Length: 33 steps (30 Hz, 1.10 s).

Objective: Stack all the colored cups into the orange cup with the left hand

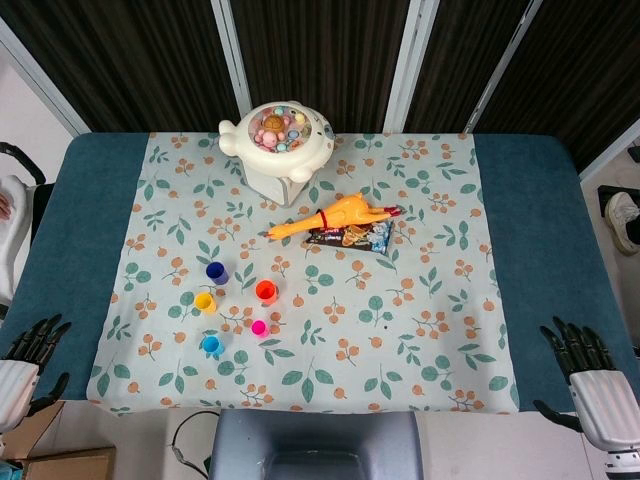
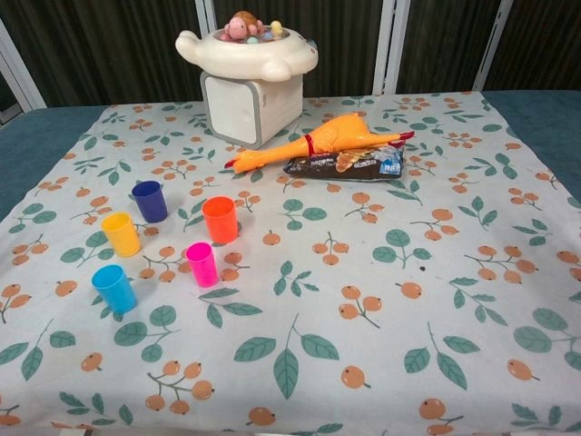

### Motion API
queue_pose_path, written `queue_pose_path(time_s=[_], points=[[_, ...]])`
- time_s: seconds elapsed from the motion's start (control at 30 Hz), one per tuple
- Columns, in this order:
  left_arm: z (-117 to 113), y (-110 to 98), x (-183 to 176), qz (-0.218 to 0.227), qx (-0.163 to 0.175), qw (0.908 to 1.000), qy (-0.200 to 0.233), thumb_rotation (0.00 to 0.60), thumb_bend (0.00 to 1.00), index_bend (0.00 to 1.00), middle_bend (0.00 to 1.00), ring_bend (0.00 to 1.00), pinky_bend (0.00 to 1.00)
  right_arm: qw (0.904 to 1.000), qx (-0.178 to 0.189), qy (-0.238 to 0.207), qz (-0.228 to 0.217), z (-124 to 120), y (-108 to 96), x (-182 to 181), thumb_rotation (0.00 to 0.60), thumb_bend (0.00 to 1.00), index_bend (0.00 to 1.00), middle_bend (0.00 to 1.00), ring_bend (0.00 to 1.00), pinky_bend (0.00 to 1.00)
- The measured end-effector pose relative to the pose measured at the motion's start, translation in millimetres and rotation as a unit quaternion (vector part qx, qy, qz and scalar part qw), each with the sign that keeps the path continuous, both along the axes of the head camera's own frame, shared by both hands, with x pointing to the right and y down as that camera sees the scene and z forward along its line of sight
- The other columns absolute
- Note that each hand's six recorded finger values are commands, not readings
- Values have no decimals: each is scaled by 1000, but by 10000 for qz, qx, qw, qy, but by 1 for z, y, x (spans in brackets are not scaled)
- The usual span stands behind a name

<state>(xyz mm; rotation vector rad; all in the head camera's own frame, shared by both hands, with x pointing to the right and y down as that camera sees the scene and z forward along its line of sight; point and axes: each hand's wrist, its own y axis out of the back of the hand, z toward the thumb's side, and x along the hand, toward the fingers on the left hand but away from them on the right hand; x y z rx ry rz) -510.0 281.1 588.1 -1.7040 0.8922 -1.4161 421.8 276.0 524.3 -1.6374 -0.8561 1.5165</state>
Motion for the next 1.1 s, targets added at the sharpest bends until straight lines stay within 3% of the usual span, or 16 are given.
queue_pose_path(time_s=[0.07,0.13,0.17,0.23,0.3,0.33,0.43,0.5,0.63,0.77,0.93,1.1], points=[[1,-1,3,15,2,10000,81,600,419,0,0,4,165,10000,-13,-9,-20,1,0,-1,600,213,0,0,0,0],[3,-6,10,57,86,9997,241,600,417,0,84,120,306,10000,-38,15,-18,2,1,-1,600,213,0,0,0,0],[2,-9,14,75,174,9993,318,600,417,0,170,233,437,10000,-62,17,-5,3,0,-1,600,213,0,0,0,0],[2,-23,27,112,509,9968,603,600,417,2,474,602,812,10000,-79,20,8,5,-1,-1,600,212,0,0,0,0],[2,-40,44,133,847,9917,958,600,417,25,747,884,983,10000,-93,22,11,7,-2,-1,600,212,0,0,0,0],[2,-51,54,154,993,9880,1173,600,417,47,868,969,1000,10000,-93,21,17,7,-3,-2,600,212,0,0,0,0],[10,-70,74,210,903,9843,1501,600,415,77,990,1000,1000,9999,-104,42,53,9,-5,-1,600,212,0,0,0,0],[19,-82,87,244,665,9842,1625,600,409,90,1000,1000,1000,9999,-120,68,88,12,-7,0,600,212,0,0,0,0],[46,-109,129,298,-127,9839,1758,600,392,128,1000,1000,1000,9997,-148,108,165,16,-11,3,600,212,0,0,0,0],[70,-135,170,374,-751,9837,1589,600,386,179,1000,1000,1000,9995,-183,129,234,19,-16,6,600,212,0,0,0,0],[89,-172,210,380,-970,9870,1224,600,372,211,1000,1000,1000,9993,-210,123,283,19,-18,8,600,213,0,0,0,0],[105,-192,237,276,-1115,9880,1035,600,362,225,1000,1000,1000,9993,-206,100,303,18,-18,10,600,212,0,0,0,0]])
